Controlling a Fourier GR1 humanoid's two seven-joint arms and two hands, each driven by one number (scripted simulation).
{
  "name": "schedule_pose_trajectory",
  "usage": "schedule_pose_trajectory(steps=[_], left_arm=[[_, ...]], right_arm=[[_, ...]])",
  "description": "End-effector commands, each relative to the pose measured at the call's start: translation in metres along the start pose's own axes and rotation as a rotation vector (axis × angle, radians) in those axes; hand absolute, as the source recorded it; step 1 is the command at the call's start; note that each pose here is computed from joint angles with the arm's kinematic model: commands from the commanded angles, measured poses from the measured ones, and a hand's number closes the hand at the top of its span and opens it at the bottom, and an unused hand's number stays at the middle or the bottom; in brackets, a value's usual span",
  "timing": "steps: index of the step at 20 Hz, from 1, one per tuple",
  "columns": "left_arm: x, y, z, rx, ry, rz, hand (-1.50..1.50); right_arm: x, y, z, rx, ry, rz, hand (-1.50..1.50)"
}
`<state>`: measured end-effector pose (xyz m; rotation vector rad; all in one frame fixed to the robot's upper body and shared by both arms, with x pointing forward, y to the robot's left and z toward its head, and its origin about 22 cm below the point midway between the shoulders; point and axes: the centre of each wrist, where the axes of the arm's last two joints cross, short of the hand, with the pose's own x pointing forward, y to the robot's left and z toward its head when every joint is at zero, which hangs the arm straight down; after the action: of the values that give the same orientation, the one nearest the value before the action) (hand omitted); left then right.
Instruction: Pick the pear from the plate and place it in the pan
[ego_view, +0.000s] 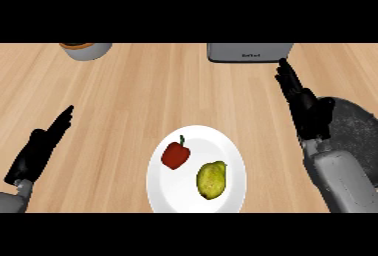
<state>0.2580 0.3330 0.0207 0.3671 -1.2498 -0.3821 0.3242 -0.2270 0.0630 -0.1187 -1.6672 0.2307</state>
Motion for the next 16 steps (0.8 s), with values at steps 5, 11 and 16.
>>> schedule_pose_trajectory(steps=[5, 11, 16], left_arm=[[0.026, -0.013, -0.005, 0.141, -0.148, 0.309, 0.0], [0.031, -0.024, 0.002, 0.139, -0.169, 0.465, 0.0], [0.063, -0.021, -0.001, 0.122, -0.201, 0.476, 0.0]], right_arm=[[-0.002, 0.004, 0.032, -0.345, -0.328, -0.618, 1.5], [-0.097, 0.013, 0.164, -0.635, -0.157, -0.455, 1.5], [-0.142, 0.045, 0.273, -0.608, -0.072, -0.371, -1.5]])
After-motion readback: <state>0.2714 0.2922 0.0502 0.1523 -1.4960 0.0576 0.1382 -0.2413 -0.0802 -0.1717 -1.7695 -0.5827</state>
